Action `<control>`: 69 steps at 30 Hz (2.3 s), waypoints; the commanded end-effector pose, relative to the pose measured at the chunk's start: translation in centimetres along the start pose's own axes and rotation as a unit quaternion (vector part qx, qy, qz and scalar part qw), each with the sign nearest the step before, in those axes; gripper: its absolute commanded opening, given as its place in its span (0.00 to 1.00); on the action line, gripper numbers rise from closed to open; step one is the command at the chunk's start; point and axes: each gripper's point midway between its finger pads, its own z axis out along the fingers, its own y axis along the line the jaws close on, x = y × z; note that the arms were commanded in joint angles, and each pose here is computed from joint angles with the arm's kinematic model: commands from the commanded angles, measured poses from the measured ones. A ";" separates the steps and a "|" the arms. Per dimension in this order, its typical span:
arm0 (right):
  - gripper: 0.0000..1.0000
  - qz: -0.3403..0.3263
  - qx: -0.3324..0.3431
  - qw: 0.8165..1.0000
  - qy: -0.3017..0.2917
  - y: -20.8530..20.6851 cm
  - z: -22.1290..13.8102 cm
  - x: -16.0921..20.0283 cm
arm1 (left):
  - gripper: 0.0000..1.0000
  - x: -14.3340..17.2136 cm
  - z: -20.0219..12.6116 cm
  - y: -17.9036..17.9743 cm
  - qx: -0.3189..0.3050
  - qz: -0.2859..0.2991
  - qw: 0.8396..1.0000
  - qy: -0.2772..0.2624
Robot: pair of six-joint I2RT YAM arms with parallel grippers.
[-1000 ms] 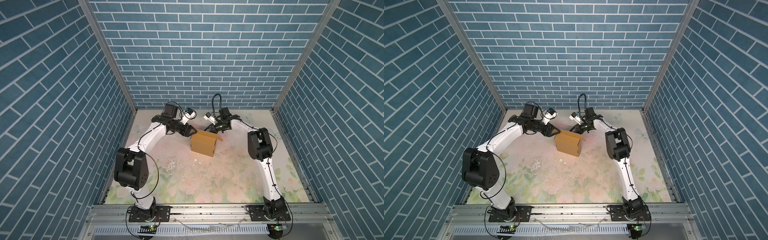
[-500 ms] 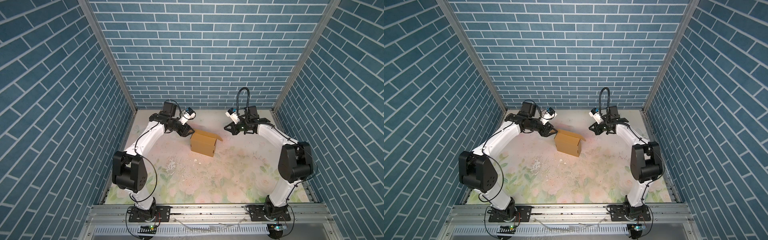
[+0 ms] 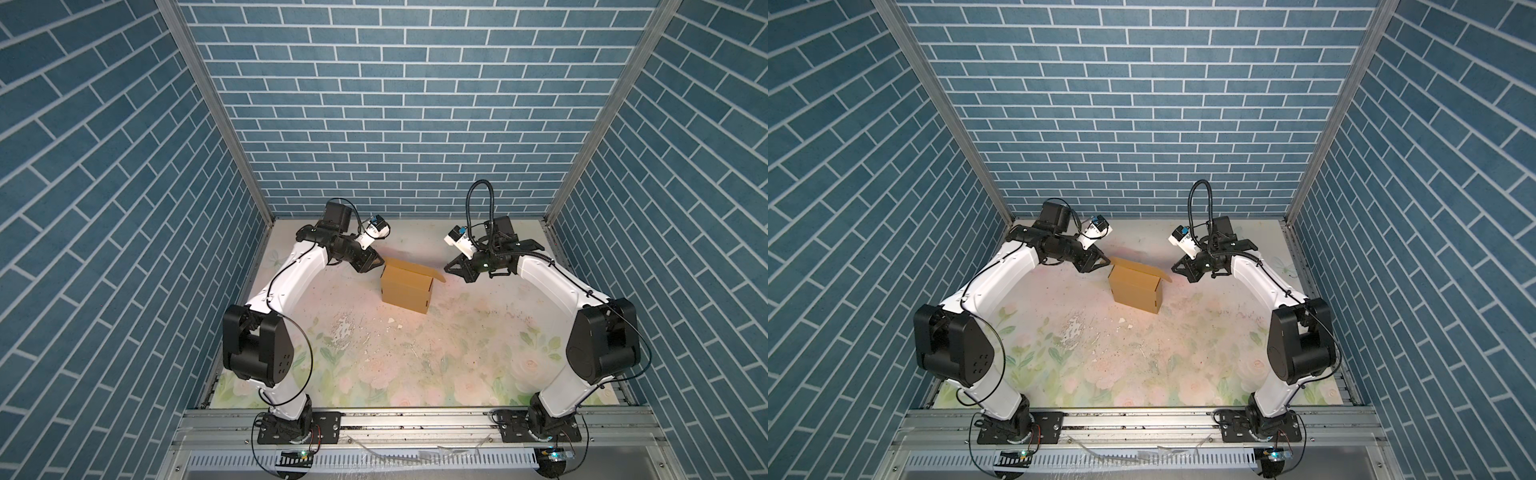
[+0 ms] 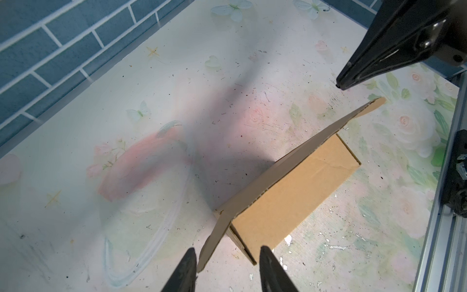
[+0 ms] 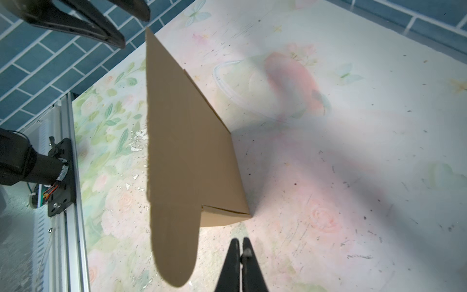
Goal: Assemble paper box
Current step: Fold and tuck the lid into the gap.
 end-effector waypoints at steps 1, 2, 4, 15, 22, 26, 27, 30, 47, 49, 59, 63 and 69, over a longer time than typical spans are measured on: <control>0.08 -0.011 -0.027 1.000 0.010 1.4 0.4 0.6 | 0.42 0.1 0.6 0.0 0.004 0.001 1.000 0.009; 0.08 -0.009 -0.030 0.999 0.012 1.7 0.4 0.7 | 0.42 0.0 0.7 0.0 0.004 0.003 1.000 0.012; 0.08 -0.015 -0.033 0.999 0.012 2.2 0.4 0.8 | 0.43 -0.2 1.0 0.3 0.002 0.002 1.000 0.012; 0.08 -0.015 -0.033 0.999 0.015 3.3 -0.4 1.1 | 0.40 0.3 1.3 0.5 -0.016 -0.017 0.999 0.025; 0.08 -0.026 -0.035 0.999 0.022 4.7 -0.6 1.0 | 0.36 0.7 0.8 -0.2 -0.018 -0.032 0.999 0.017; 0.08 -0.029 -0.029 0.999 0.024 5.2 -1.1 0.9 | 0.34 1.0 0.7 -0.3 -0.020 -0.038 0.999 0.017; 0.08 -0.030 -0.027 0.999 0.024 5.2 -1.2 1.0 | 0.32 1.1 0.8 -0.3 -0.020 -0.042 0.999 0.016; 0.08 -0.025 -0.021 0.999 0.025 5.2 -1.4 1.1 | 0.27 1.0 0.8 -0.3 -0.020 -0.050 0.998 0.013; 0.08 -0.017 -0.040 0.999 0.021 7.1 -1.6 1.5 | 0.14 0.3 0.7 -1.9 -0.002 -0.073 0.997 0.003; 0.08 -0.019 -0.042 0.999 0.022 7.3 -1.5 1.5 | 0.13 0.3 1.0 -1.9 0.000 -0.083 0.997 -0.002; 0.08 -0.012 -0.045 0.999 0.029 8.0 -1.2 2.0 | 0.07 0.0 1.4 -2.3 0.004 -0.094 0.996 -0.001; 0.11 -0.010 -0.035 0.998 0.041 8.3 -1.6 3.3 | 0.07 0.0 1.5 -2.4 0.006 -0.094 0.996 -0.001; 0.23 0.005 0.000 0.999 0.044 8.6 -3.6 3.2 | 0.07 -0.2 1.4 -2.6 0.011 -0.093 0.996 -0.002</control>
